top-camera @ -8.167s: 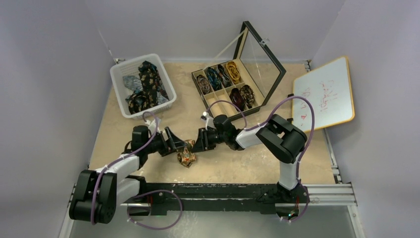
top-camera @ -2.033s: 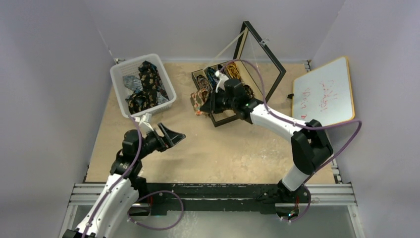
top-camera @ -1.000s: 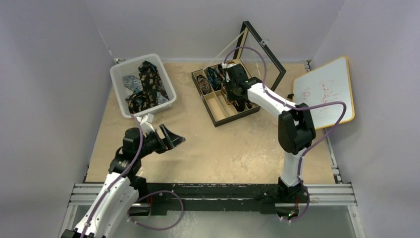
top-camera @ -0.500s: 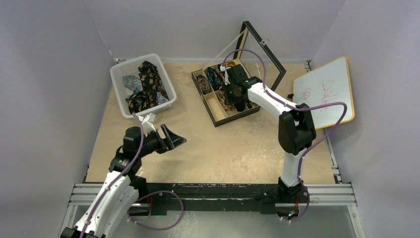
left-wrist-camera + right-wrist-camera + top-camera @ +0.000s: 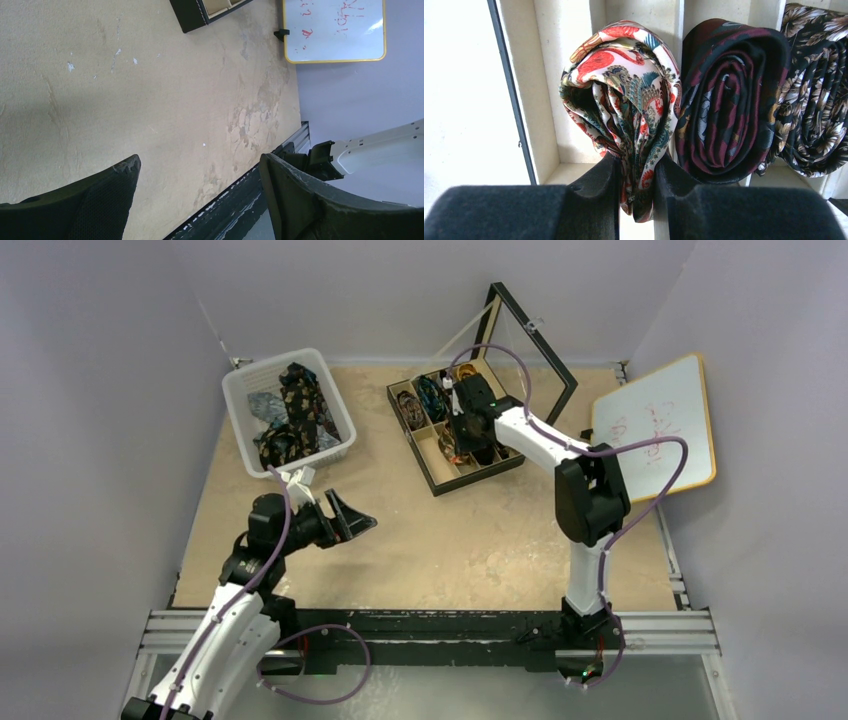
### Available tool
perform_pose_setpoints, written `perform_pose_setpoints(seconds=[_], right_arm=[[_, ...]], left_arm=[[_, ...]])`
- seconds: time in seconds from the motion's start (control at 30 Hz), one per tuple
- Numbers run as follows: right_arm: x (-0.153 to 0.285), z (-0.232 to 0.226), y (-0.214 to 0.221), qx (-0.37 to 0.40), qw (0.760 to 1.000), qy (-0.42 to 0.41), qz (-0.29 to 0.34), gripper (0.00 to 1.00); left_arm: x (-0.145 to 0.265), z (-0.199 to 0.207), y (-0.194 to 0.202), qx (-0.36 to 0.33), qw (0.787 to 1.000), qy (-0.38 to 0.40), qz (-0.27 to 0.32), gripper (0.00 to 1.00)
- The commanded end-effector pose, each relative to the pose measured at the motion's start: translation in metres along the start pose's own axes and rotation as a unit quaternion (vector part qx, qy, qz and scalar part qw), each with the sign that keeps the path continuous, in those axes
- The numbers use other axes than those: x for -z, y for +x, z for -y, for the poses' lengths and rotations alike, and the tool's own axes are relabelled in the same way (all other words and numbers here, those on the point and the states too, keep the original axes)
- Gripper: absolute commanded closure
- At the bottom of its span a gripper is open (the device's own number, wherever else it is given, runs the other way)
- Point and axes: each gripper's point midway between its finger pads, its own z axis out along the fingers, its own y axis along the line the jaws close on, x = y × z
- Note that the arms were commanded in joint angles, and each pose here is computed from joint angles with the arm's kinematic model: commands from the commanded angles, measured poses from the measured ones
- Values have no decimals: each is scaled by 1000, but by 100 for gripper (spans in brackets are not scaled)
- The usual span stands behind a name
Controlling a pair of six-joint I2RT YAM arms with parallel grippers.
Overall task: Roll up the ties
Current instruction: Place the tie in the storage box.
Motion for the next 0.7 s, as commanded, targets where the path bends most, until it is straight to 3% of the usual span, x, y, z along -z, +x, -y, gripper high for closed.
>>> perform_pose_setpoints(seconds=[0.0,0.33,0.67], right_arm=[[24,5,-27,1,999,10,37,100],[40,22,-40,-30,997,34,64,100],[22,23,-25,-29,998,44,41,100]], left_arm=[[3,18,-12,-24,999,26,14,14],[2,18,-13,-24,999,28,13,14],[-3,11,-8,-19,1000,23,5,14]])
